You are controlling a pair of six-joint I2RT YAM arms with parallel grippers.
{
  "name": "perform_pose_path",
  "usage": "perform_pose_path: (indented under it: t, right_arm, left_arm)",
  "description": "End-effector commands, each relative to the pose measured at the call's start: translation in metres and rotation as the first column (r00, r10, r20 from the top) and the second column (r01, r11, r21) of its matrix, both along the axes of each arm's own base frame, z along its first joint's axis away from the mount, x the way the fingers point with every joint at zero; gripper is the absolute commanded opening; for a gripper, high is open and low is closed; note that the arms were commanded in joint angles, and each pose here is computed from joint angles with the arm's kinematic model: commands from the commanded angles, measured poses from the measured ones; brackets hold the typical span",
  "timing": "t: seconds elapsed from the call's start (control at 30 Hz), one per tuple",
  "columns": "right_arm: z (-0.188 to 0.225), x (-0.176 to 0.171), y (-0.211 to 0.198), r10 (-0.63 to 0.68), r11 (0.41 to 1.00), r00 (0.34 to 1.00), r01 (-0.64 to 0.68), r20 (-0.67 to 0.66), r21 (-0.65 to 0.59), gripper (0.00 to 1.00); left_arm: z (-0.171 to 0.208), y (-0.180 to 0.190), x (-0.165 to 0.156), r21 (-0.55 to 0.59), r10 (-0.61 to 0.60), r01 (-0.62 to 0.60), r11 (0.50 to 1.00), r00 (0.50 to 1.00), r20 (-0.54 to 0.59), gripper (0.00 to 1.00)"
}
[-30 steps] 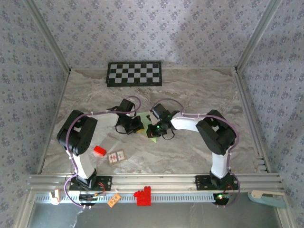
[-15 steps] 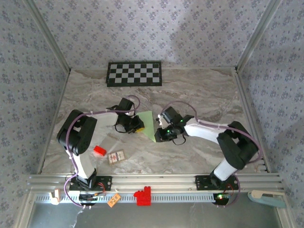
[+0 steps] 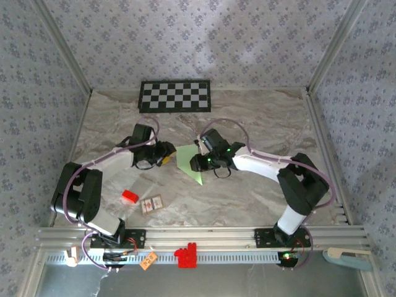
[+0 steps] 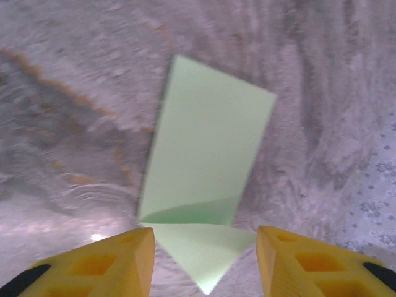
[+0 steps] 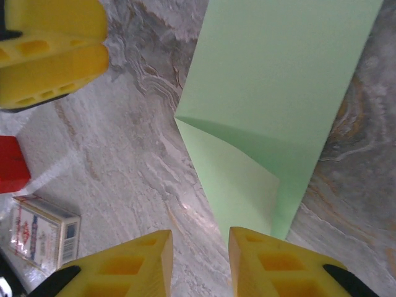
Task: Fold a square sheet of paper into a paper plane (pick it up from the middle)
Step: Fourth fold the wing at the center of the table.
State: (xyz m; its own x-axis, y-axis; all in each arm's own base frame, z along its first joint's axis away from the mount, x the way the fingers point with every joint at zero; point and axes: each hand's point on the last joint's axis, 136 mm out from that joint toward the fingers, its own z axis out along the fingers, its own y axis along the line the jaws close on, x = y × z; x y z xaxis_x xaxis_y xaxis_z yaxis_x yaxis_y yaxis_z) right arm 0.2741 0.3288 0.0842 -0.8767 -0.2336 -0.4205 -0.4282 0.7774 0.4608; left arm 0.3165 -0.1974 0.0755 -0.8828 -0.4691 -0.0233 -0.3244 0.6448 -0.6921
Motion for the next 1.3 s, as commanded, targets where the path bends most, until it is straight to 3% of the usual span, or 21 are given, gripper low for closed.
perform_pose_path:
  t: [0.0, 0.17, 0.57, 1.27]
  right_arm:
    - [-0.012, 0.005, 0.004, -0.007, 0.999, 1.000, 0.006, -0.016, -0.045, 0.30]
    - [-0.034, 0.011, -0.003, -0.052, 0.992, 0.997, 0.045, -0.054, -0.117, 0.29]
    - [-0.065, 0.005, -0.015, -0.092, 0.988, 0.983, 0.070, -0.157, -0.137, 0.31]
    - [-0.070, 0.004, -0.023, -0.085, 0.988, 0.983, 0.063, -0.162, -0.140, 0.30]
  left_arm:
    - [-0.009, -0.003, -0.006, -0.038, 0.004, -0.006, 0.999, 0.999, -0.042, 0.47]
    - [-0.023, -0.011, -0.011, -0.078, -0.020, 0.013, 0.997, 0.995, -0.098, 0.47]
    - [-0.037, -0.036, -0.014, -0.152, -0.110, 0.087, 0.984, 0.983, -0.148, 0.48]
    - [-0.032, -0.049, -0.011, -0.194, -0.191, 0.173, 0.966, 0.978, -0.079, 0.28]
